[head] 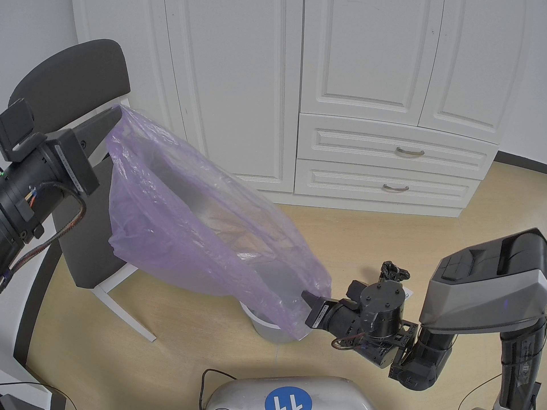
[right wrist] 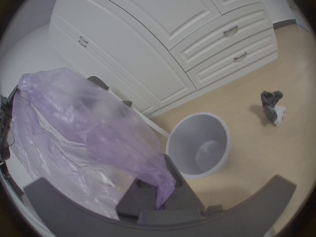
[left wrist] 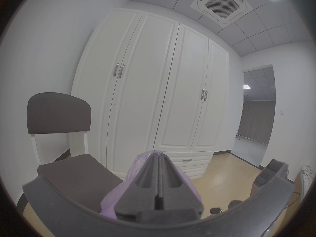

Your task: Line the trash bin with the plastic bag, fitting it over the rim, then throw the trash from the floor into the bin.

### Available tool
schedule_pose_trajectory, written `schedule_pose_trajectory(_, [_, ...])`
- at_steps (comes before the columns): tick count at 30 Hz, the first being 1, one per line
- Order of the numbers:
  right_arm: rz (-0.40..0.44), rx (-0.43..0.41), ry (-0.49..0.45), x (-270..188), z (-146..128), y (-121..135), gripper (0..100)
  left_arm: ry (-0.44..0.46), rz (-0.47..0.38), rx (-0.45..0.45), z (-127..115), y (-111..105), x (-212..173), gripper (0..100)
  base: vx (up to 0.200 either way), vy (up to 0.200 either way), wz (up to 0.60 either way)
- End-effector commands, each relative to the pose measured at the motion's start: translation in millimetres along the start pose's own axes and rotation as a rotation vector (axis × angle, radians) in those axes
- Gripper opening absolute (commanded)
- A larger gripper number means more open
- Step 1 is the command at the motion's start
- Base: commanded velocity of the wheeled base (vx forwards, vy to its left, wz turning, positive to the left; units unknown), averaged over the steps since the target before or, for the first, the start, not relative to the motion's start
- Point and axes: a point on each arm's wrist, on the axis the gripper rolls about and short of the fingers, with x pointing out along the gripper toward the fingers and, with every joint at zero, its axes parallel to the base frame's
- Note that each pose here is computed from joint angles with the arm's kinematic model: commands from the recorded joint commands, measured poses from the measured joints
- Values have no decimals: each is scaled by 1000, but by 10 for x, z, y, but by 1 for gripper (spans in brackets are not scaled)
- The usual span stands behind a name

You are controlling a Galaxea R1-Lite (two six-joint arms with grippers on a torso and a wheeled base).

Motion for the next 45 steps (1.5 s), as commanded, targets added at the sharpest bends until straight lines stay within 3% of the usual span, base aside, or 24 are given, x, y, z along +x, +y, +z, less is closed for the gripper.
schedule_pose_trajectory(1, [28, -30, -124, -197, 500, 109, 0, 79, 17, 0, -220, 23, 97, 0, 0, 0, 0])
schedule_pose_trajectory(3, [36, -41, -137, -240, 573, 140, 0, 98, 17, -2, -269, 24, 122, 0, 0, 0, 0])
schedule_pose_trajectory(4, [44, -92, -158, -398, 803, 220, 0, 149, 24, -11, -412, 24, 214, 0, 0, 0, 0])
schedule_pose_trajectory(6, [39, -133, -154, -540, 984, 302, 0, 189, 31, -18, -523, 22, 301, 0, 0, 0, 0])
schedule_pose_trajectory(10, [2, -193, -111, -862, 1384, 527, 0, 278, 31, -14, -801, -7, 447, 0, 0, 0, 0])
schedule_pose_trajectory(13, [-16, -241, -84, -1012, 1579, 642, 0, 295, 19, -14, -910, -38, 483, 0, 0, 0, 0])
schedule_pose_trajectory(16, [-51, -326, 4, -1296, 1827, 786, 0, 308, 18, -12, -1132, -40, 578, 0, 0, 0, 0])
schedule_pose_trajectory(19, [-81, -377, 46, -1408, 1856, 800, 0, 318, 19, -11, -1262, -28, 618, 0, 0, 0, 0])
schedule_pose_trajectory(27, [-129, -422, 54, -1477, 1816, 677, 0, 408, 41, 5, -1605, 19, 718, 0, 0, 0, 0])
schedule_pose_trajectory(38, [-194, -496, 92, -1451, 1772, 495, 0, 413, 143, 14, -1797, 333, 813, 0, 0, 0, 0])
schedule_pose_trajectory(45, [-250, -520, 129, -1338, 1760, 350, 0, 394, 154, 7, -1803, 408, 811, 0, 0, 0, 0])
